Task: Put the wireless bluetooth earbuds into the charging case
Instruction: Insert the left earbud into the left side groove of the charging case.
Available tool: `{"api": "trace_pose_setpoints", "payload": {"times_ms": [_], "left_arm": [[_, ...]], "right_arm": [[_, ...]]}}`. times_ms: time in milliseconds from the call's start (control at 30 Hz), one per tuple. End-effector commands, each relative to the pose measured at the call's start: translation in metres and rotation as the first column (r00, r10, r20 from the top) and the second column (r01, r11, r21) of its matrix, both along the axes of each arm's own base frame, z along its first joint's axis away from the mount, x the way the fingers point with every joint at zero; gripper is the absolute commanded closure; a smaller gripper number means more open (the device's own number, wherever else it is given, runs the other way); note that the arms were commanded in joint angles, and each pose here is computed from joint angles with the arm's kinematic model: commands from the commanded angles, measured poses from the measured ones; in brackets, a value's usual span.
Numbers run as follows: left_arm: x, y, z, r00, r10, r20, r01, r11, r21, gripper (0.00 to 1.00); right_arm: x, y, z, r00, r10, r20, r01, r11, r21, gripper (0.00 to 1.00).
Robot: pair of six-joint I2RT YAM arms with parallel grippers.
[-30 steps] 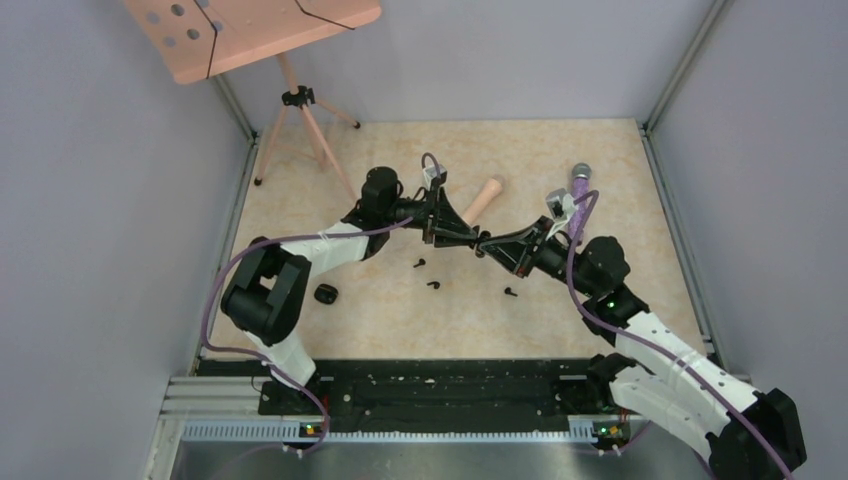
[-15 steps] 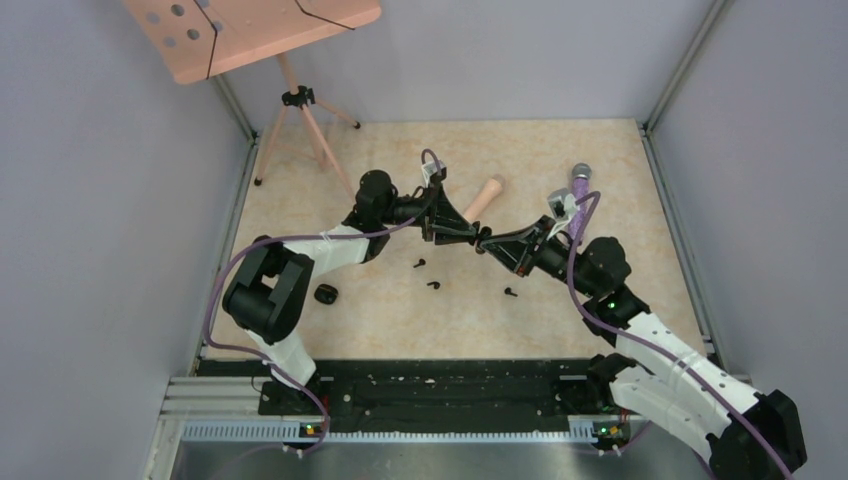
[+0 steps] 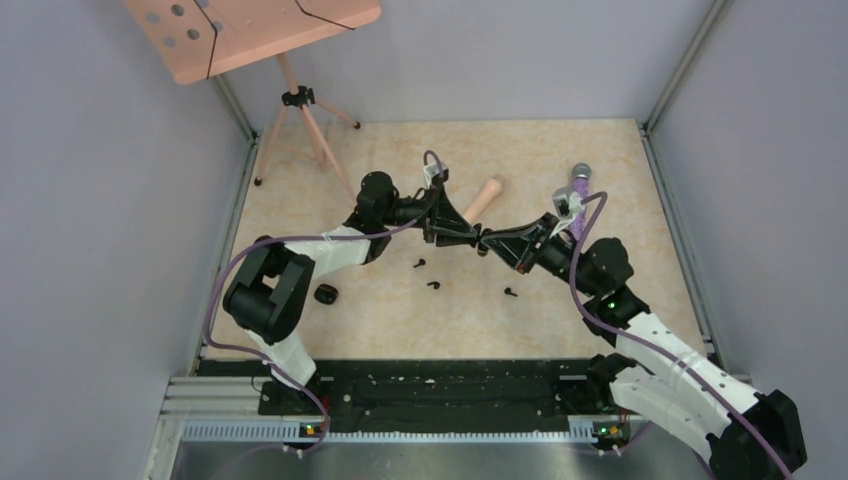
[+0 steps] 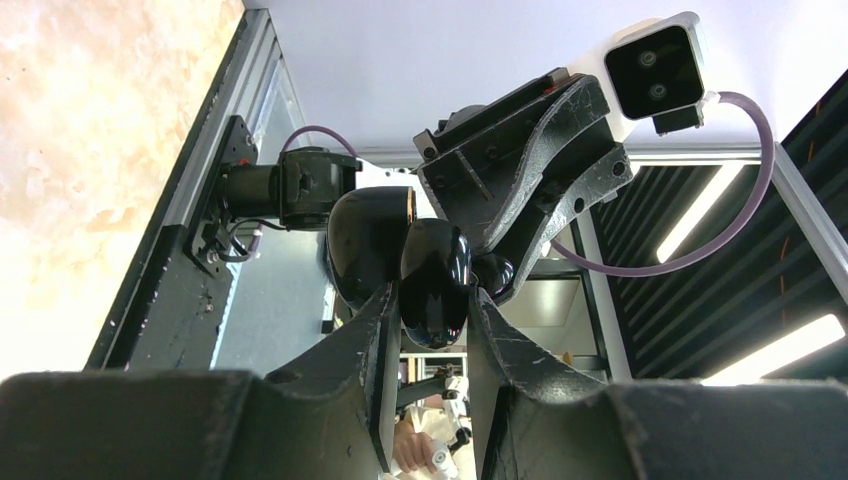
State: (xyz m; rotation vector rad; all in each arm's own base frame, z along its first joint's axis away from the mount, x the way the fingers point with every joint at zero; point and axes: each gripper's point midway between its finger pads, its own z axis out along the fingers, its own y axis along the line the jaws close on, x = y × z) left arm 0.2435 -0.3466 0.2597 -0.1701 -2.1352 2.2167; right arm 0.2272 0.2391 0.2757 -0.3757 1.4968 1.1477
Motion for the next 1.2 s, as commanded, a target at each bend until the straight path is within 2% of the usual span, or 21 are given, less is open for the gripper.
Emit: {"api": "trace_pose_setpoints", "payload": {"times_ms": [0, 600, 1167], "left_arm": [[-0.006, 0.0, 0.005, 0.998, -0.028, 0.049, 0.029, 0.999, -0.033, 1.0], [-0.006, 0.002, 0.013, 0.999, -0.036, 0.013, 0.037, 0.994, -0.102, 1.0], [-0.006, 0.003, 0.022, 0.999, -0.032, -0.011, 0.03, 0.988, -0.153, 1.0]], "right_arm": [[-0.002, 0.003, 0.019, 0.998, 0.004, 0.062, -0.007, 0.999, 0.045, 0.92], [-0.001, 0.003, 0.007, 0.999, 0.001, 0.052, -0.004, 0.999, 0.05, 0.93], [-0.01, 0.0, 0.01, 0.994, 0.01, 0.112, -0.02, 0.995, 0.095, 0.95]]}}
